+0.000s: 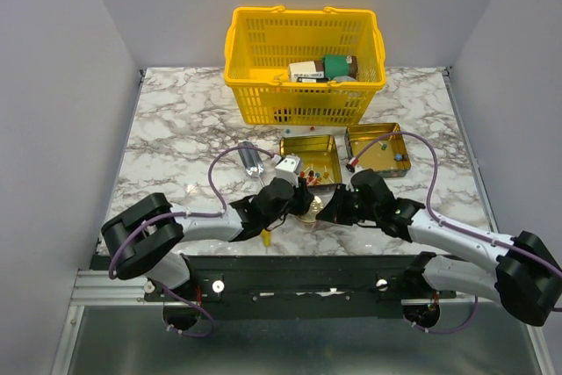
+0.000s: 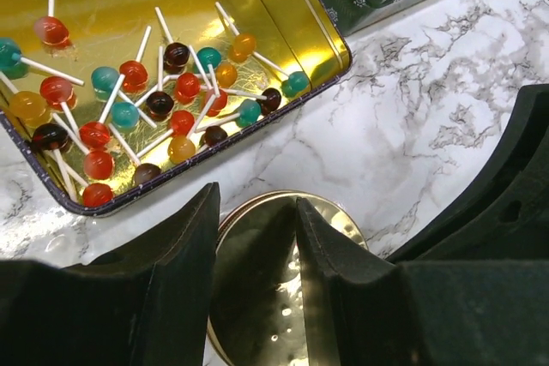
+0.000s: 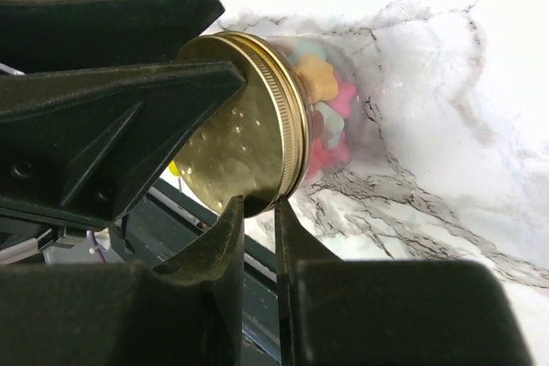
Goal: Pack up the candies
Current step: Close the bottle lid on the packing bottle.
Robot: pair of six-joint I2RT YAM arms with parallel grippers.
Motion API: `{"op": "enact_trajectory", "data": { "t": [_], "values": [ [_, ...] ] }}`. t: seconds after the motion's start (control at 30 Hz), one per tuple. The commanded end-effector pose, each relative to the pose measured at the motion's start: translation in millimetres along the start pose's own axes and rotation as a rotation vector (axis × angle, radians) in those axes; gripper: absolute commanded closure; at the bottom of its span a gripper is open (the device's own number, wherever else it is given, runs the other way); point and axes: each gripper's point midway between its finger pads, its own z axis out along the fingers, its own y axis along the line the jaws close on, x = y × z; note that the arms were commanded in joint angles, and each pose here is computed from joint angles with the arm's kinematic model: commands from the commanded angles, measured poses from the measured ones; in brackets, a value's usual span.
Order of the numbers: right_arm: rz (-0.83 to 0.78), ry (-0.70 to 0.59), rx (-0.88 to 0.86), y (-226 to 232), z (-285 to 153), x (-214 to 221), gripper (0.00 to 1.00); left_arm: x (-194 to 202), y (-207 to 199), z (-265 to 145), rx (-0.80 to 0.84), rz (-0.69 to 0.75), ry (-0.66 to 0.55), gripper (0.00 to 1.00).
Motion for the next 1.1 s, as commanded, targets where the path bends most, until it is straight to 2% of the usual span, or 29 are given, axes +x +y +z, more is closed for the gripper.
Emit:
{"op": "enact_trajectory", "data": {
  "t": [0.0, 0.13, 0.2, 0.27, 0.47, 0.57, 0.7, 0.73, 1.07],
  "values": [
    [-0.047, 0.003, 0.205, -55, -1, 17, 0.83, 71, 10, -28, -0.005, 0.060, 0.227, 0.43],
    [-0.068, -0.077, 0.190, -41, -12, -6, 0.60, 39, -2, -41, 0.004, 0.061, 0.146, 0.21],
    [-0.077, -0.092, 0.183, -36, -15, -12, 0.53, 34, -4, -47, 0.007, 0.068, 0.139, 0.15],
    [-0.090, -0.101, 0.173, -30, -17, -17, 0.50, 29, -7, -53, 0.020, 0.066, 0.131, 0.14],
    [-0.129, -0.075, 0.154, -21, -15, -19, 0.49, 30, -9, -64, 0.042, 0.047, 0.125, 0.13],
    [-0.145, -0.056, 0.150, -19, -14, -17, 0.52, 37, -7, -65, 0.049, 0.039, 0.133, 0.17],
    [-0.155, -0.041, 0.155, -20, -12, -14, 0.57, 49, -5, -62, 0.059, 0.041, 0.157, 0.32],
    [-0.157, -0.036, 0.159, -22, -12, -12, 0.59, 53, -3, -60, 0.053, 0.043, 0.165, 0.33],
    [-0.164, -0.014, 0.185, -32, -10, -1, 0.64, 73, 7, -48, 0.014, 0.053, 0.194, 0.33]
  ]
}}
